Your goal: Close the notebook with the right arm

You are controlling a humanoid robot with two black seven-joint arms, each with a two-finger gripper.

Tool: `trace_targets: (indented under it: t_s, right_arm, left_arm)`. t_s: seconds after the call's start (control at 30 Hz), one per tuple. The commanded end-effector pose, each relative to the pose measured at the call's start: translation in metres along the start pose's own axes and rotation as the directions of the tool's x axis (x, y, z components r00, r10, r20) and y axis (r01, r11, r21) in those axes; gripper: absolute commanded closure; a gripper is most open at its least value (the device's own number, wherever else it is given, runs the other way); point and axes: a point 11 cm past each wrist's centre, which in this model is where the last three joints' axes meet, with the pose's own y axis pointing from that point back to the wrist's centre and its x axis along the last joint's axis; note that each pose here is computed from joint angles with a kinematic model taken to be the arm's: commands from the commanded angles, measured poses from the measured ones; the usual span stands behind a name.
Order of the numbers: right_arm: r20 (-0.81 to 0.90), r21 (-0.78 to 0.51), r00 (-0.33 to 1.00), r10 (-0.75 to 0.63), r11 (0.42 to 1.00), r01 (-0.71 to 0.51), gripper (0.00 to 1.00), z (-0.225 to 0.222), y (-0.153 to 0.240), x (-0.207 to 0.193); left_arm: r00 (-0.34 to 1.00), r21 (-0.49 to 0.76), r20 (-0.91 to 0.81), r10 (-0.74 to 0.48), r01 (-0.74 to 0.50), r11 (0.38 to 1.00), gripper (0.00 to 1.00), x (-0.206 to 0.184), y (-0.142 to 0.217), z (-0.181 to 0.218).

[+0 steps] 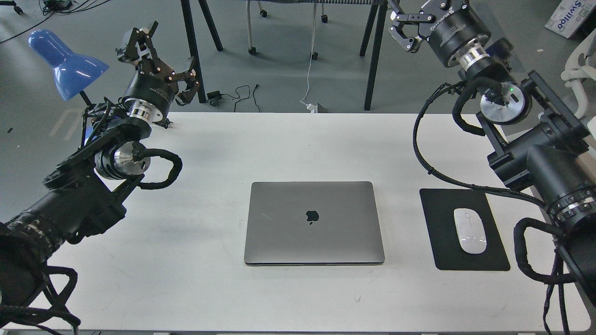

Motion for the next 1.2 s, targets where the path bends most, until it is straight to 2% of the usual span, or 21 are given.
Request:
trace_targets:
  t_s: [0.0,0.27,1.17]
  right_arm:
    - [0.028,-0.005,0.999,0.034,0.999,-0.034,0.0,0.011,0.015,0.015]
    - [0.044,-0.028,0.994,0.103,0.994,-0.102,0.0,0.028,0.036,0.038]
    - [0.037,-0.035,0.995,0.09,0.995,-0.089,0.0,0.029,0.031,0.032]
  left_arm:
    - [1.0,0.0,-0.001,0.0,0.0,1.0,0.0,0.0,0.0,0.0]
    - [1.0,0.0,0.0,0.001,-0.001,1.0,0.0,0.0,0.0,0.0]
    - [1.0,0.0,-0.001,0.0,0.0,1.0,0.0,0.0,0.0,0.0]
